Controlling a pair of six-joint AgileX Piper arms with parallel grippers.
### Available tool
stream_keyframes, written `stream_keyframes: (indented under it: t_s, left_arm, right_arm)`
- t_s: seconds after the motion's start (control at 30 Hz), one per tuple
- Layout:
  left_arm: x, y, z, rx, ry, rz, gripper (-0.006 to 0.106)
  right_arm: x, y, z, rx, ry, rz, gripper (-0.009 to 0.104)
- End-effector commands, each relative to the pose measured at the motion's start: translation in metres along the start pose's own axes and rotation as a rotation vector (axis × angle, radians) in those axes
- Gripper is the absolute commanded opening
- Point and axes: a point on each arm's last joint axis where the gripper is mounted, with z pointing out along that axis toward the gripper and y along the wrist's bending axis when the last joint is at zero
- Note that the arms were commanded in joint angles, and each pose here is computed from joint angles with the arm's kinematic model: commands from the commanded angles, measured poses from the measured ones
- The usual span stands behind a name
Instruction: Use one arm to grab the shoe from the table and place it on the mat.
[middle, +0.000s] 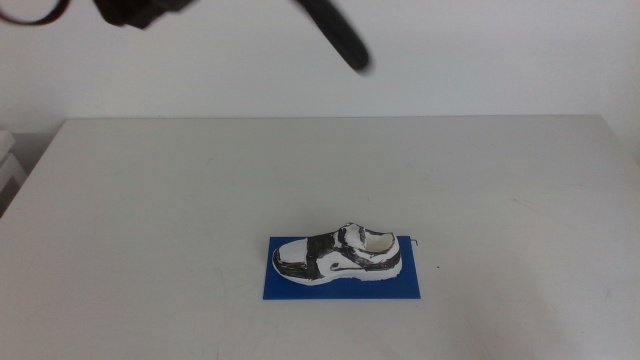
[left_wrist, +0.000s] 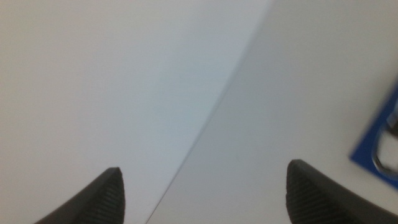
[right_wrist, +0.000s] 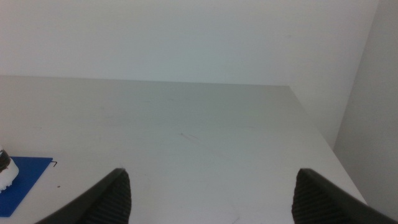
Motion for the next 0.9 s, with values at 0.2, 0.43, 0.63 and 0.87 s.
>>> stream_keyframes:
  t_s: [0.2, 0.43, 0.63, 0.87]
  left_arm:
    - [0.072, -0.005, -0.02, -0.229, -0.271, -0.368, 0.086]
    - [0.159, -0.06, -0.038, -0.4, -0.265, -0.571, 0.086]
    - [0.21, -0.12, -0.05, -0.543, -0.258, -0.664, 0.086]
    - [0.236, -0.168, -0.048, -0.573, -0.289, -0.663, 0.086]
  right_arm:
    - [-0.011, -0.001, -0.003, 0.012, -0.109, -0.021, 0.066]
    - [-0.011, -0.001, -0.003, 0.012, -0.109, -0.021, 0.066]
    - [-0.011, -0.001, -0.003, 0.012, -0.109, -0.021, 0.066]
    - [-0.011, -0.001, -0.003, 0.012, -0.109, -0.021, 0.066]
